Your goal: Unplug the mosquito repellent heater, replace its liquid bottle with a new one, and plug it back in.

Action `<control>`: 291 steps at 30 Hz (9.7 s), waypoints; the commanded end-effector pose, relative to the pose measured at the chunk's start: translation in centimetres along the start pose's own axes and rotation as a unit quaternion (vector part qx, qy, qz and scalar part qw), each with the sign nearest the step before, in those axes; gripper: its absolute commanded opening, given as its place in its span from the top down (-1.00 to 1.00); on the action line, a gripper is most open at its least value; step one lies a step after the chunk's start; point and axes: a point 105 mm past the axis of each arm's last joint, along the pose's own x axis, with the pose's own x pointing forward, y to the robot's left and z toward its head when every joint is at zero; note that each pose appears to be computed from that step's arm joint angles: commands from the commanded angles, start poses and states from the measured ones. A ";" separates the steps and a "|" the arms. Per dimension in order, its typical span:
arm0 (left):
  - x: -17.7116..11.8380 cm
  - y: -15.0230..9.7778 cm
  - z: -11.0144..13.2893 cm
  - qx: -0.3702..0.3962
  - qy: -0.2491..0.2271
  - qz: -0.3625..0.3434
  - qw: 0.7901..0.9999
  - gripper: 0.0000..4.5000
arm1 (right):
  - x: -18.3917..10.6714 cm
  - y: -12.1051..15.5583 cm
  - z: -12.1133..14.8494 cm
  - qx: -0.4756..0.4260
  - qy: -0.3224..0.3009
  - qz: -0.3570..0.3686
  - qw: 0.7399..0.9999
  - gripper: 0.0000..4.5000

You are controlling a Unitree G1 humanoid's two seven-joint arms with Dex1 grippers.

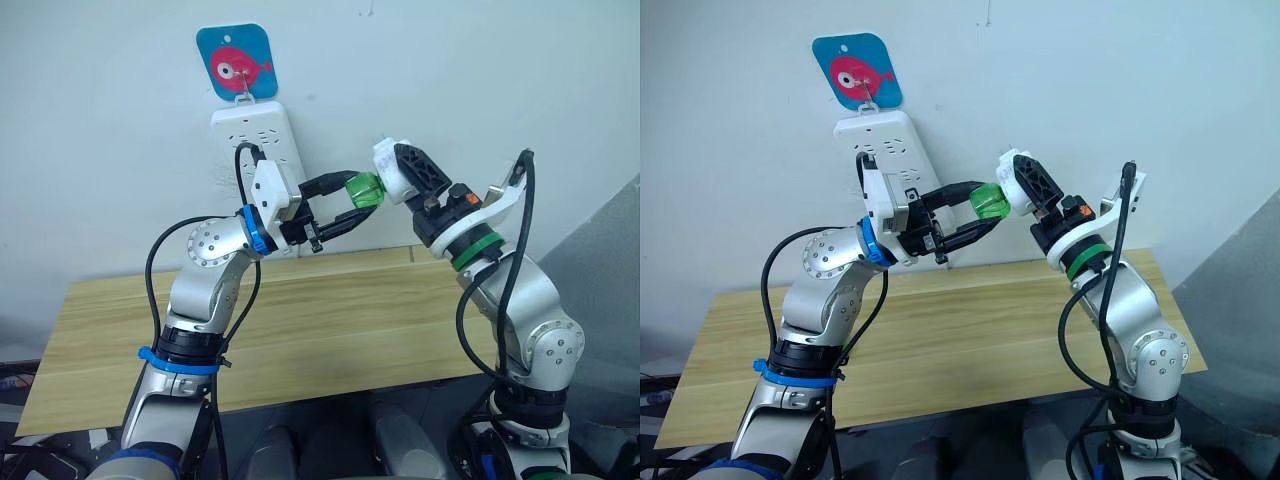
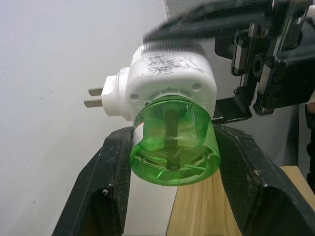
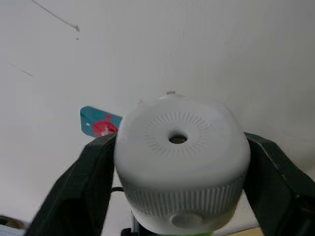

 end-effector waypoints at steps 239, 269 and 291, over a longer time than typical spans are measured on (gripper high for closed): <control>-5.3 -5.7 -2.1 -0.158 0.154 -0.174 0.960 -0.04 | -6.1 -3.9 -4.4 -0.096 0.478 0.147 0.860 -0.36; -5.8 -5.4 -1.3 -0.365 0.217 -0.158 0.892 -0.20 | -6.5 -3.9 -4.7 -0.104 0.483 0.153 0.856 -0.36; -6.9 -6.9 -1.9 0.079 0.067 -0.173 0.979 -1.00 | -6.5 -4.1 -4.6 -0.102 0.480 0.149 0.858 -0.36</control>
